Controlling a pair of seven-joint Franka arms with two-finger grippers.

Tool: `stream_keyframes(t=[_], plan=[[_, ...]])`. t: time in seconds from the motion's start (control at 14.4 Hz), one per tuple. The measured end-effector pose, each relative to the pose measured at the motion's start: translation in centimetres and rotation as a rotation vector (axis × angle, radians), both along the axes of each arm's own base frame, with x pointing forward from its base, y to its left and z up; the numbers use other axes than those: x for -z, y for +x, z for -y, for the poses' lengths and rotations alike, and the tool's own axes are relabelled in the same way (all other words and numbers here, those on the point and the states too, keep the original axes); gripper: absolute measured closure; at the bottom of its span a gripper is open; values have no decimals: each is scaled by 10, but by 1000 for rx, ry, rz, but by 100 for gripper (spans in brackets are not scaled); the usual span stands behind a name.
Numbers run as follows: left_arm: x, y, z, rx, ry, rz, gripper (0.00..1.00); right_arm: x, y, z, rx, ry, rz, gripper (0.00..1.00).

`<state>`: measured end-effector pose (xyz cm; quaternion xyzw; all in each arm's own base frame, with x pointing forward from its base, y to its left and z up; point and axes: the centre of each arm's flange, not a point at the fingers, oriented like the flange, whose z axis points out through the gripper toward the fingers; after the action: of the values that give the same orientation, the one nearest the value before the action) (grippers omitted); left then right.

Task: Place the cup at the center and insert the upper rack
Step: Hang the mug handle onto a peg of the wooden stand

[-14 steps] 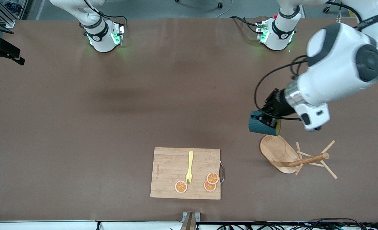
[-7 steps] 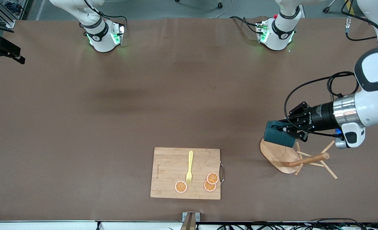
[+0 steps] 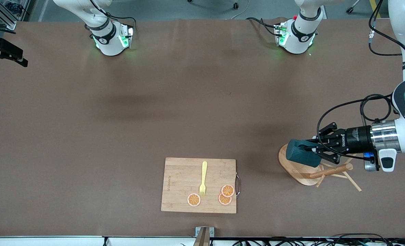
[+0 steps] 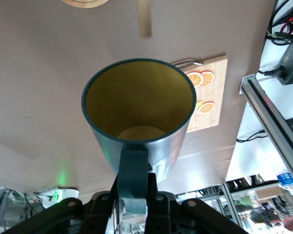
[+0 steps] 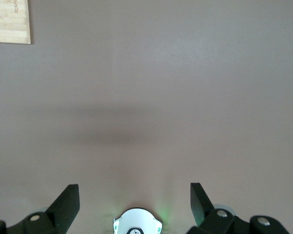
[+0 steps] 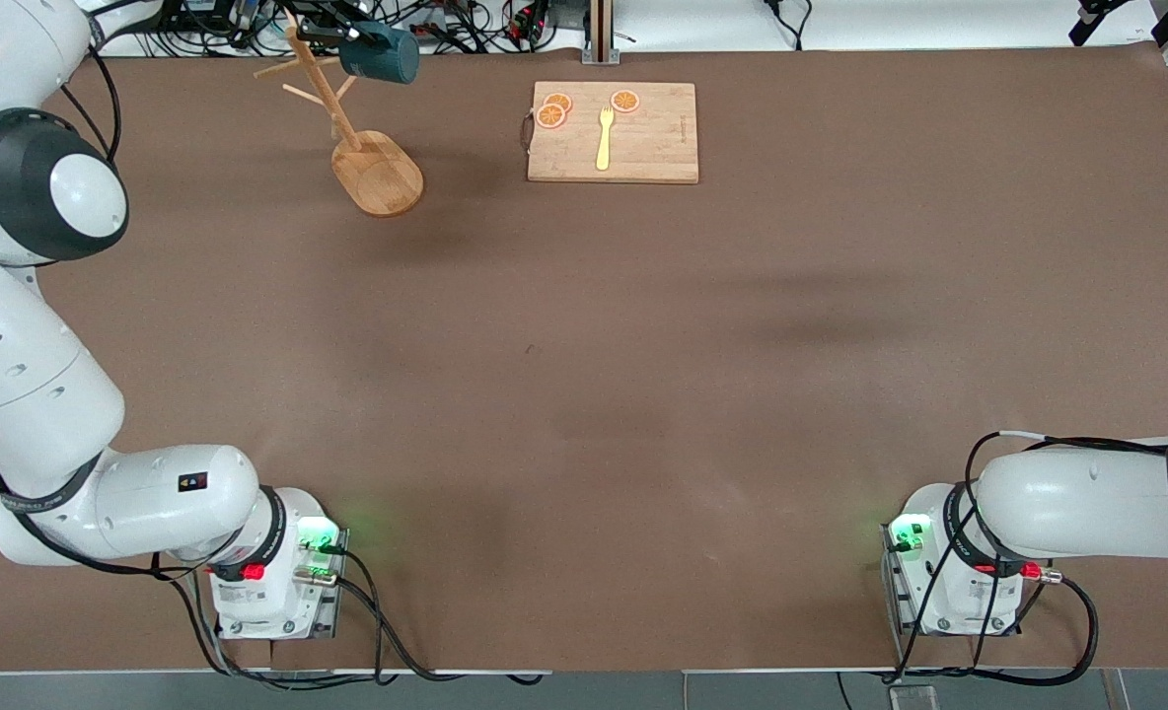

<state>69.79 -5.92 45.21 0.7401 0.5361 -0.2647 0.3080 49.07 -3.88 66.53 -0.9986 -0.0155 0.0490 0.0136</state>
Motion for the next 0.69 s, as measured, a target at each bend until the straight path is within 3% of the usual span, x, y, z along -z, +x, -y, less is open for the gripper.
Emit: stream_keyframes(t=[0.21, 0.69], plan=[[15, 5, -12, -35, -57, -26, 79, 0, 0, 0, 0, 0, -1, 0], [38, 10, -50, -72, -71, -33, 79, 0, 0, 2, 4, 1, -1, 0]])
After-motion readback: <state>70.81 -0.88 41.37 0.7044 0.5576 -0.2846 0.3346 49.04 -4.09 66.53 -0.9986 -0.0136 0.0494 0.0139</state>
